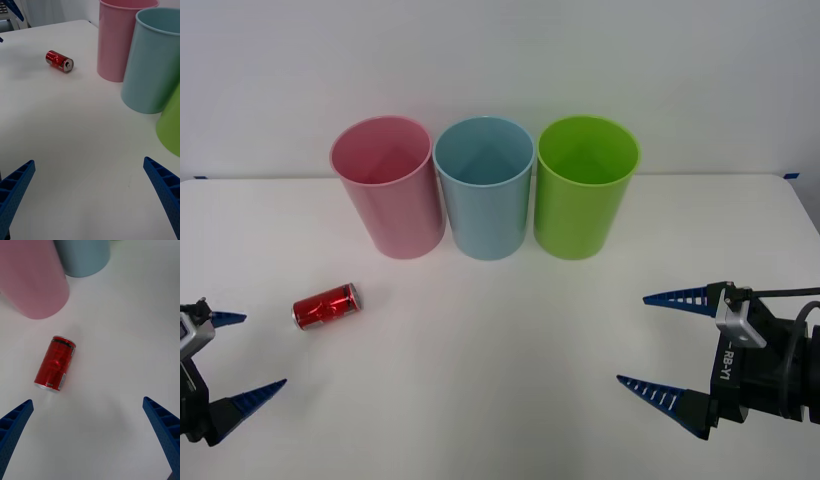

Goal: Put cans in the blue bin and PET bottles in the pink bin and trash in the green bin.

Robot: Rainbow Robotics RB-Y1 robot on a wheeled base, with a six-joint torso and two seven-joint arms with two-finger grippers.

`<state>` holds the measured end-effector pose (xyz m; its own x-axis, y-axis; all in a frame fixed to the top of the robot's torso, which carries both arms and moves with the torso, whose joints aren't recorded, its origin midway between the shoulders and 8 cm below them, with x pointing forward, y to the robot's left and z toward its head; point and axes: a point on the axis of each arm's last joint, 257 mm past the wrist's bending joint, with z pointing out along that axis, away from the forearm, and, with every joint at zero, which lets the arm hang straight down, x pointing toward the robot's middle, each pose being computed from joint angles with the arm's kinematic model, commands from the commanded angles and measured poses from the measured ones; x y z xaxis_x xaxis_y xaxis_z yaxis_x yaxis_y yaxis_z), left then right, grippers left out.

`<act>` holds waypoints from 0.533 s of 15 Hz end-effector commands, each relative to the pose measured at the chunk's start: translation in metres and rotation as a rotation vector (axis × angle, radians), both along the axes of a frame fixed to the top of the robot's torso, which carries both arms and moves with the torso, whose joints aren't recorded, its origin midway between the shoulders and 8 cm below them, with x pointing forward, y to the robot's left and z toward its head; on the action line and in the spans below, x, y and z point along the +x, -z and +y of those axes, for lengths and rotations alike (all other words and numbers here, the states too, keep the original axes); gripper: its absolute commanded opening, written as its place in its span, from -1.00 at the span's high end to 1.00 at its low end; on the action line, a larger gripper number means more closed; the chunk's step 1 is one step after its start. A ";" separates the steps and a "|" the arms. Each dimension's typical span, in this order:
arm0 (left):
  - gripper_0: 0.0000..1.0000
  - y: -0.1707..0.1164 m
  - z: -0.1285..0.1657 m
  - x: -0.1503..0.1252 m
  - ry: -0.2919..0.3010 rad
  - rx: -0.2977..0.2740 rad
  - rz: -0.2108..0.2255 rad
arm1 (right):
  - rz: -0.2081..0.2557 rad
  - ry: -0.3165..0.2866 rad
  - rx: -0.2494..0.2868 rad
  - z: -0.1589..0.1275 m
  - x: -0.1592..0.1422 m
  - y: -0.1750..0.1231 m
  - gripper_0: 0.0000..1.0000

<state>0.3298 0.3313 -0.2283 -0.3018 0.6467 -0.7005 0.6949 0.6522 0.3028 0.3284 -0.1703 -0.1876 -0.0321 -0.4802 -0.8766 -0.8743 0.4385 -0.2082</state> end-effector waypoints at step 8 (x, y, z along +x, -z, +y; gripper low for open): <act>-1.00 0.003 0.017 0.059 -0.005 0.217 0.041 | 0.000 0.000 0.000 0.000 0.000 0.000 -1.00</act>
<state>0.3872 0.3437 -0.2269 -0.3213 0.7737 -0.5461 0.7048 0.5805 0.4077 0.3284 -0.1703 -0.1876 -0.0321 -0.4801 -0.8766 -0.8743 0.4386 -0.2082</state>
